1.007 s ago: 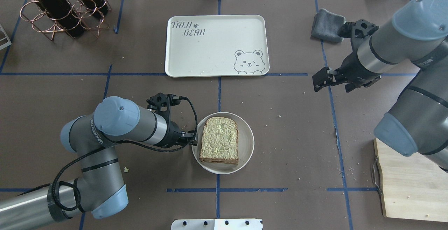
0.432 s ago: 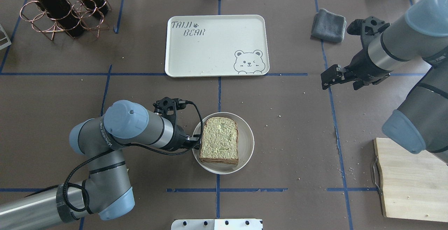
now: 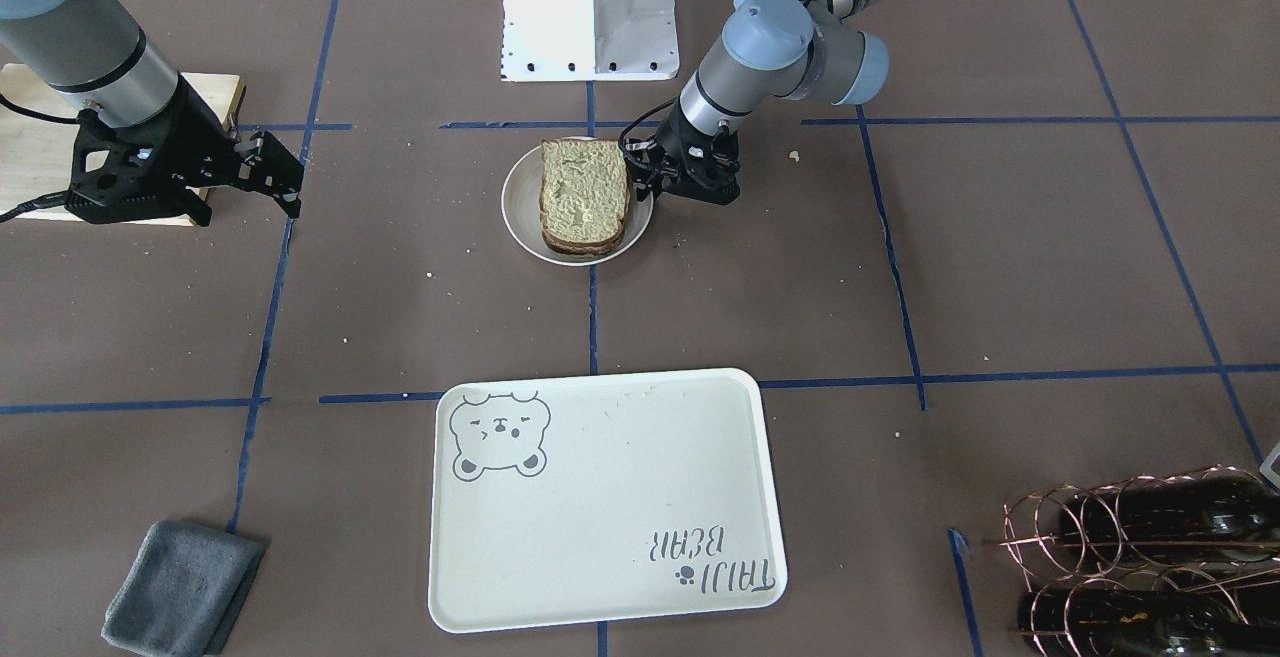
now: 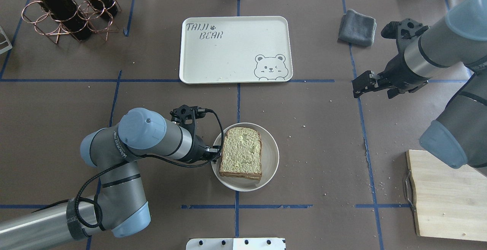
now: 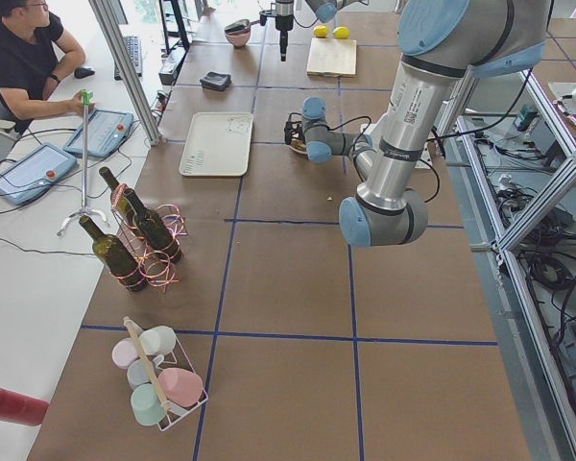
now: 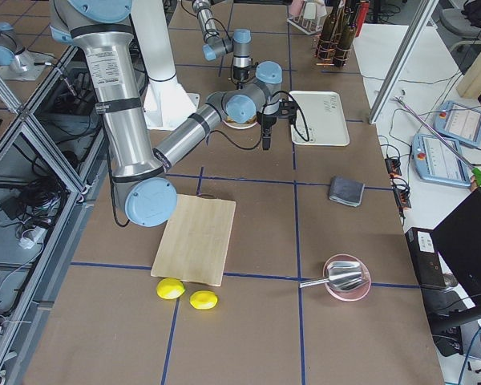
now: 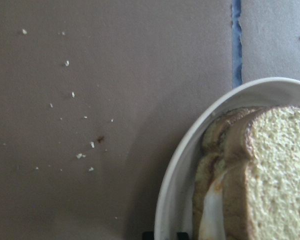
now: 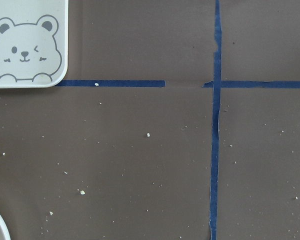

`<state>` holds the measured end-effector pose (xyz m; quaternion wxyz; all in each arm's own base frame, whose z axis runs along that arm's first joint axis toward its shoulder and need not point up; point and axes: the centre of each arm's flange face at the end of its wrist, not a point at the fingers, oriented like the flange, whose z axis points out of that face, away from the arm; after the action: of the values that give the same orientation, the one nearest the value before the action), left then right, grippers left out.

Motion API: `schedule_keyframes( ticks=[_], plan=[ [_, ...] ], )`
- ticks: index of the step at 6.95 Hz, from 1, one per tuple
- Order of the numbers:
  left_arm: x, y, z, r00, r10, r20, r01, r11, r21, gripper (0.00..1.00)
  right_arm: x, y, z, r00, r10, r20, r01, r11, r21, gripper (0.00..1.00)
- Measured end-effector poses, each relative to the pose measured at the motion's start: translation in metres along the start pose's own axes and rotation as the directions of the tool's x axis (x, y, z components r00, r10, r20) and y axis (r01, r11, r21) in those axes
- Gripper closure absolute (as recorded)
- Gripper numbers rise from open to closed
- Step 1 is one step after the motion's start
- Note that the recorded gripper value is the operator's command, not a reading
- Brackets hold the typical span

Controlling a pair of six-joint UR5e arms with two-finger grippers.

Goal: Make sandwich and place on tray
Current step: 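Grasp the plate rim with the left gripper while the right arm withdraws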

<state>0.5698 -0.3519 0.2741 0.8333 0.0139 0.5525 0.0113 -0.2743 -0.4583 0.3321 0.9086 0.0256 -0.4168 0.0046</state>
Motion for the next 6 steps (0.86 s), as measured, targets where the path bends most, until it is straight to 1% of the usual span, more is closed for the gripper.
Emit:
schedule_keyframes(
  ticks=[2,3,5,6],
  plan=[
    [0.005,-0.002,-0.01,1.0,-0.01,-0.027,0.01,1.0,0.007,1.0,0.026,0.002,-0.002,0.999,-0.027,-0.021,0.027,1.0,0.002,0.0],
    [0.01,-0.006,-0.019,0.998,-0.04,-0.053,0.04,0.999,0.01,1.0,0.053,0.003,-0.002,0.997,-0.061,-0.047,0.061,0.998,-0.002,0.0],
    [0.022,-0.03,-0.042,0.986,-0.137,-0.098,0.139,0.99,0.01,1.0,0.12,0.007,-0.005,0.986,-0.129,-0.103,0.127,0.992,-0.022,0.0],
    [0.026,-0.052,-0.059,0.972,-0.207,-0.114,0.21,0.977,0.021,1.0,0.152,0.008,-0.008,0.982,-0.149,-0.114,0.145,0.989,-0.038,0.0]
  ],
)
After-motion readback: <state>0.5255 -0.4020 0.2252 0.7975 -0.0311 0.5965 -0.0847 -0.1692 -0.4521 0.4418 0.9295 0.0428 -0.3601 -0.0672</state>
